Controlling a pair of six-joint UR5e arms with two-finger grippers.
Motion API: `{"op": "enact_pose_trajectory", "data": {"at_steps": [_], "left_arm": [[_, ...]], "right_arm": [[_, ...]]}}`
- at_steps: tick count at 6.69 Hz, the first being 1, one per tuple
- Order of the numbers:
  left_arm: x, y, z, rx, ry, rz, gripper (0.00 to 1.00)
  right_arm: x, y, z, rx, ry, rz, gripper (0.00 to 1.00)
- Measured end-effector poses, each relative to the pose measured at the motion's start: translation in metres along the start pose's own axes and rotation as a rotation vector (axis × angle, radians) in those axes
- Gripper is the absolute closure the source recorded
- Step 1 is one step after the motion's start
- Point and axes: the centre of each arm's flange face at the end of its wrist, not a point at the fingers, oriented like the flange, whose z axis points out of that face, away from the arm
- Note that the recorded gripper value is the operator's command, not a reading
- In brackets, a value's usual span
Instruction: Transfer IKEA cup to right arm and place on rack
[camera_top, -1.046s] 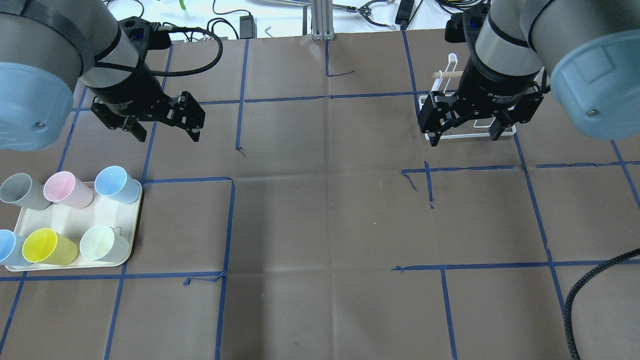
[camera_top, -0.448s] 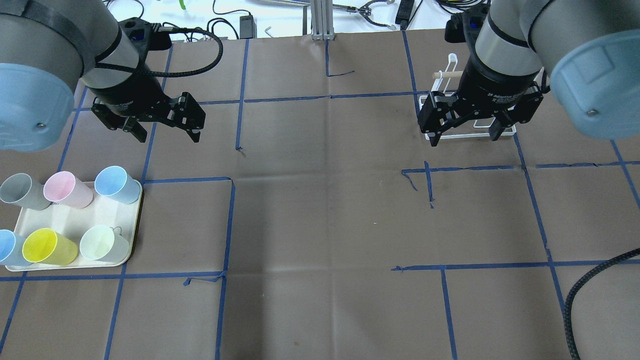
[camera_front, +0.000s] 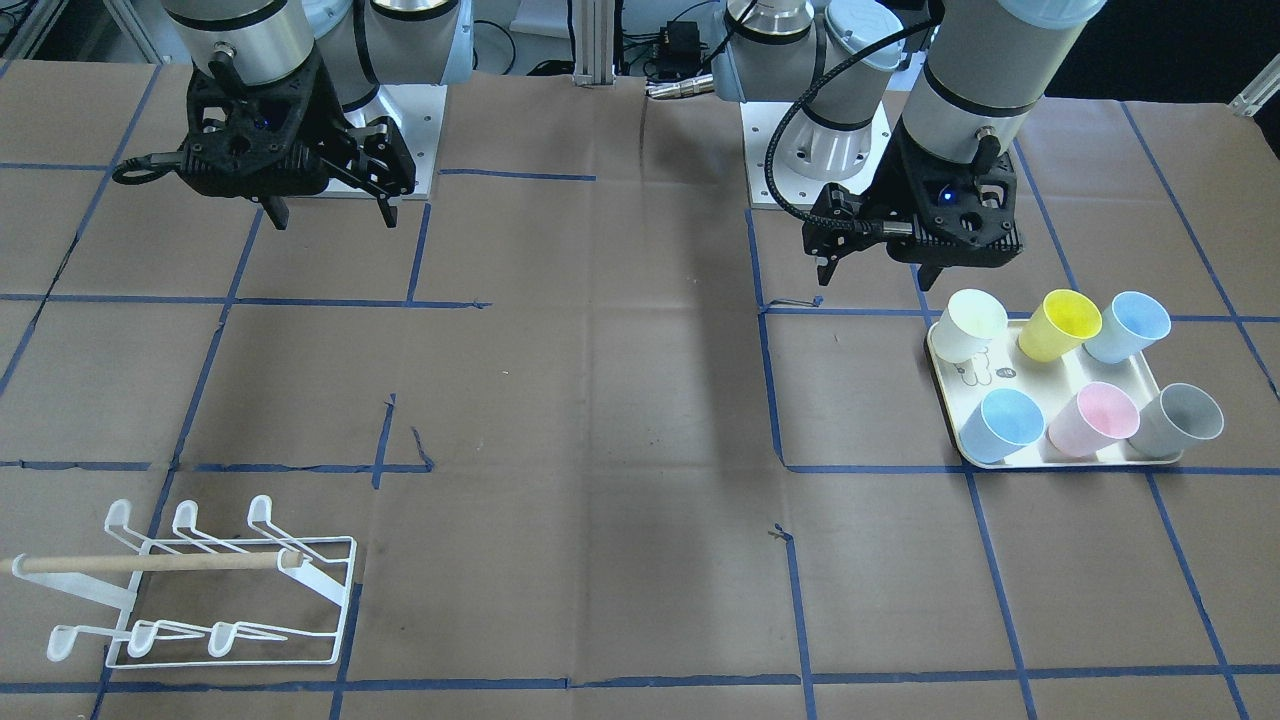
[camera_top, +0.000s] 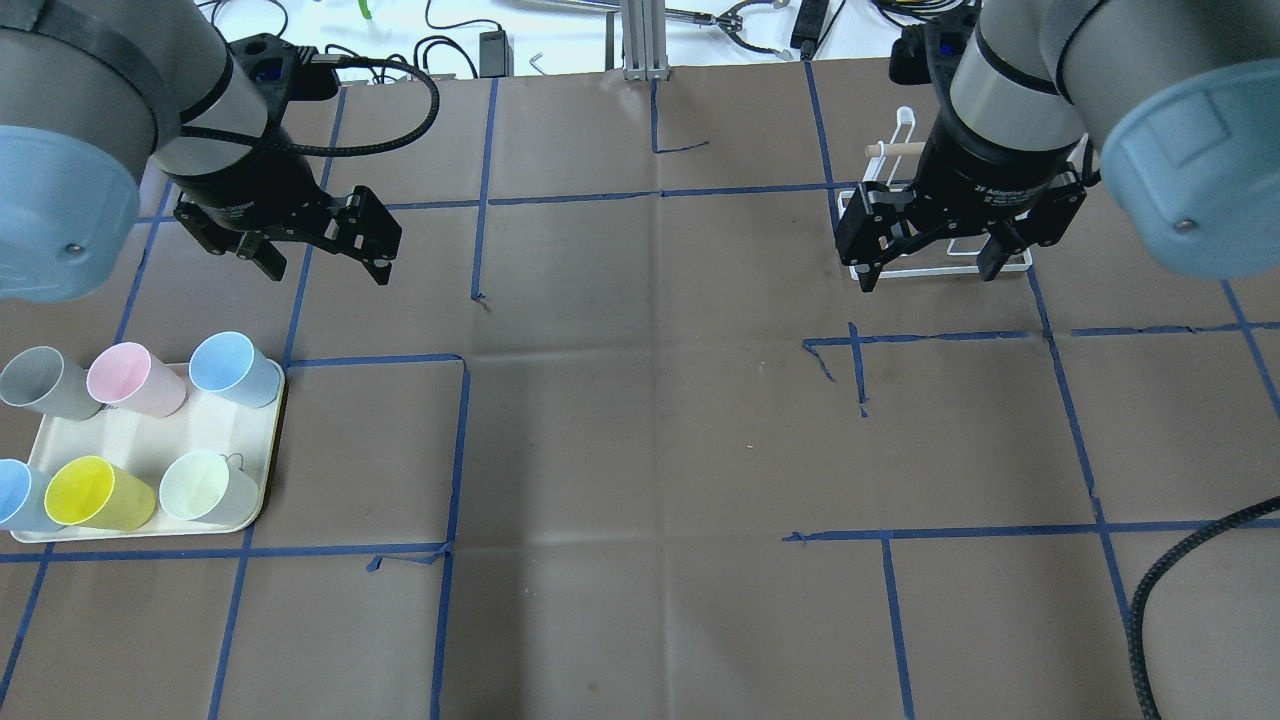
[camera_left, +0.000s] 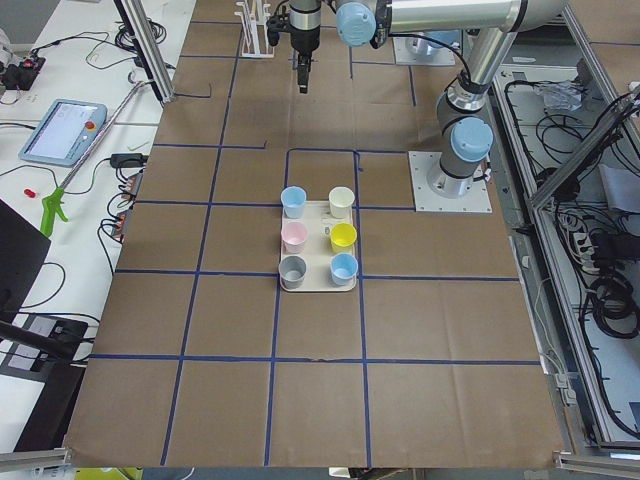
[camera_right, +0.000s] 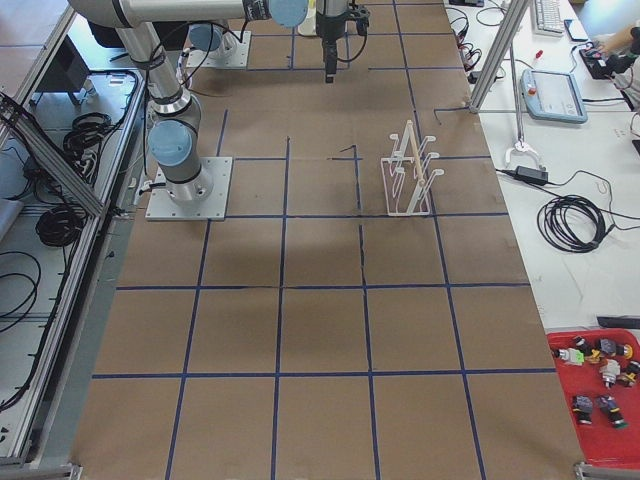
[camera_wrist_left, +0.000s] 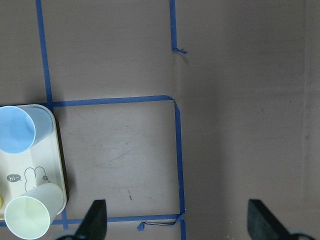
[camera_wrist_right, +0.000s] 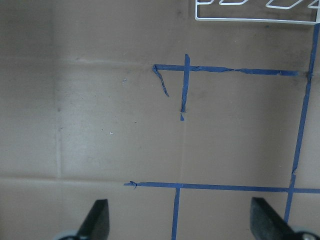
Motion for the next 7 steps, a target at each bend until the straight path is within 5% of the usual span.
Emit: {"op": "enact_pose_trajectory", "data": {"at_steps": [4, 7], "left_arm": [[-0.105, -0.007, 0.003, 0.018, -0.011, -0.016, 0.00], [-0.171, -0.011, 0.025, 0.000, -0.002, -0.004, 0.00]], "right_arm": [[-0.001, -0.006, -0.001, 0.033, -0.002, 0.001, 0.00], [-0.009, -0.022, 0.007, 0.154, -0.081, 0.002, 0.01]]}}
